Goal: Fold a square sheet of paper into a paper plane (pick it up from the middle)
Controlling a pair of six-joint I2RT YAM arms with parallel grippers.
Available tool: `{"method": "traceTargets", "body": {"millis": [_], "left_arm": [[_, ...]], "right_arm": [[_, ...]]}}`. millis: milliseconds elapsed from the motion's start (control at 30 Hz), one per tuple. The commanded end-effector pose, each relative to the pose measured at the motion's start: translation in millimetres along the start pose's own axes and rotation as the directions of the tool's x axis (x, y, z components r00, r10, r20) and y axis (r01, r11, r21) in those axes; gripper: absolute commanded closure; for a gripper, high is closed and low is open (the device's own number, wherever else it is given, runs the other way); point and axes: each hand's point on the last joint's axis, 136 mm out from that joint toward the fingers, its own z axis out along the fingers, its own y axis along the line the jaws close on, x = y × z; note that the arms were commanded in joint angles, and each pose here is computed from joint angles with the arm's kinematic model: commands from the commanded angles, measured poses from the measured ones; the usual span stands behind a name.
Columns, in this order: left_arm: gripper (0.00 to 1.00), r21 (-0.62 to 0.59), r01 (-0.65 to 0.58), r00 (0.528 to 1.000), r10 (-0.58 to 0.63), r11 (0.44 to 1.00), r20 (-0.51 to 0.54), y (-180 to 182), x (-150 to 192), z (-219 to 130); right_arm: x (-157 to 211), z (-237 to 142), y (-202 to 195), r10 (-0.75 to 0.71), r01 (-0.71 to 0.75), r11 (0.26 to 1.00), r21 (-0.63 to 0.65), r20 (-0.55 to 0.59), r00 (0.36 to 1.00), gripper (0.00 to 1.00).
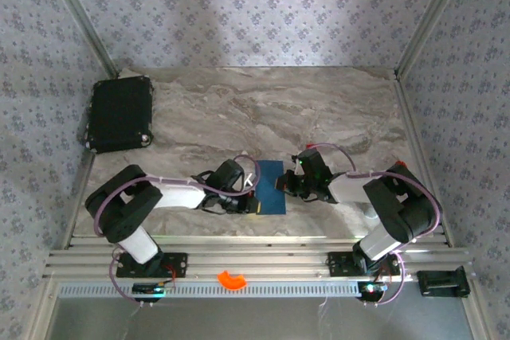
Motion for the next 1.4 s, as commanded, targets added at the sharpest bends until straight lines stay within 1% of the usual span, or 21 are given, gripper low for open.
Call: {"method": "traceTargets", "body": {"millis": [0, 167, 333, 400, 500, 633, 767, 933, 1000, 1067, 1133, 1200, 1267, 1300, 1367], "left_arm": [[0.95, -0.156, 0.026, 0.996, -0.04, 0.987, -0.085, 37, 38, -8], [0.95, -0.121, -0.026, 1.0, 0.025, 0.992, -0.007, 4, 11, -26], [0.95, -0.012, -0.04, 0.995, 0.04, 0.999, 0.086, -40, -23, -33], [0.94, 0.049, -0.049, 0.996, 0.045, 0.998, 0.08, -55, -31, -26], [0.94, 0.072, -0.053, 0.998, 0.05, 0.996, 0.047, -62, -32, -12], [0.94, 0.071, -0.043, 0.999, 0.044, 0.997, -0.007, -53, -23, 6], [0.94, 0.012, -0.011, 0.998, 0.012, 1.0, -0.066, -24, -3, 18], [0.94, -0.056, 0.021, 0.993, -0.028, 0.998, -0.115, 14, 32, 16], [0.94, -0.082, 0.019, 0.992, -0.029, 0.996, -0.123, 23, 41, 11], [0.94, -0.106, 0.003, 0.992, -0.016, 0.994, -0.122, 27, 44, 5], [0.94, -0.158, -0.053, 0.991, 0.032, 0.986, -0.131, 31, 46, -1], [0.93, -0.251, -0.136, 0.982, 0.098, 0.958, -0.16, 37, 48, -7], [0.94, -0.301, -0.204, 0.971, 0.153, 0.932, -0.185, 36, 48, -9], [0.94, -0.317, -0.216, 0.969, 0.162, 0.923, -0.187, 35, 47, -9], [0.94, -0.337, -0.201, 0.974, 0.15, 0.92, -0.17, 37, 46, -11]], "right_arm": [[37, -4, -68, 0.109, -0.089, 0.965, 0.245, -0.069, 0.992, 0.99], [36, -4, -66, 0.106, -0.087, 0.967, 0.24, -0.067, 0.992, 0.99], [36, -3, -66, 0.106, -0.087, 0.967, 0.24, -0.068, 0.992, 0.99], [36, -3, -67, 0.107, -0.087, 0.967, 0.241, -0.069, 0.992, 0.98], [36, -2, -66, 0.107, -0.088, 0.967, 0.238, -0.069, 0.992, 0.98], [36, -2, -66, 0.107, -0.088, 0.967, 0.239, -0.069, 0.992, 0.98], [36, -1, -66, 0.108, -0.089, 0.967, 0.238, -0.071, 0.992, 0.98], [36, -2, -67, 0.108, -0.089, 0.967, 0.239, -0.068, 0.992, 0.98], [36, -1, -67, 0.107, -0.088, 0.968, 0.236, -0.068, 0.992, 0.98], [36, -1, -67, 0.106, -0.087, 0.968, 0.234, -0.068, 0.992, 0.98], [36, -1, -66, 0.1, -0.081, 0.969, 0.232, -0.072, 0.992, 0.98], [35, -1, -65, 0.092, -0.072, 0.97, 0.232, -0.077, 0.993, 0.98], [33, 0, -62, 0.084, -0.063, 0.972, 0.227, -0.081, 0.993, 0.98], [33, 0, -60, 0.079, -0.058, 0.972, 0.228, -0.084, 0.993, 0.98], [32, 0, -58, 0.071, -0.05, 0.973, 0.227, -0.088, 0.994, 0.98]]}}
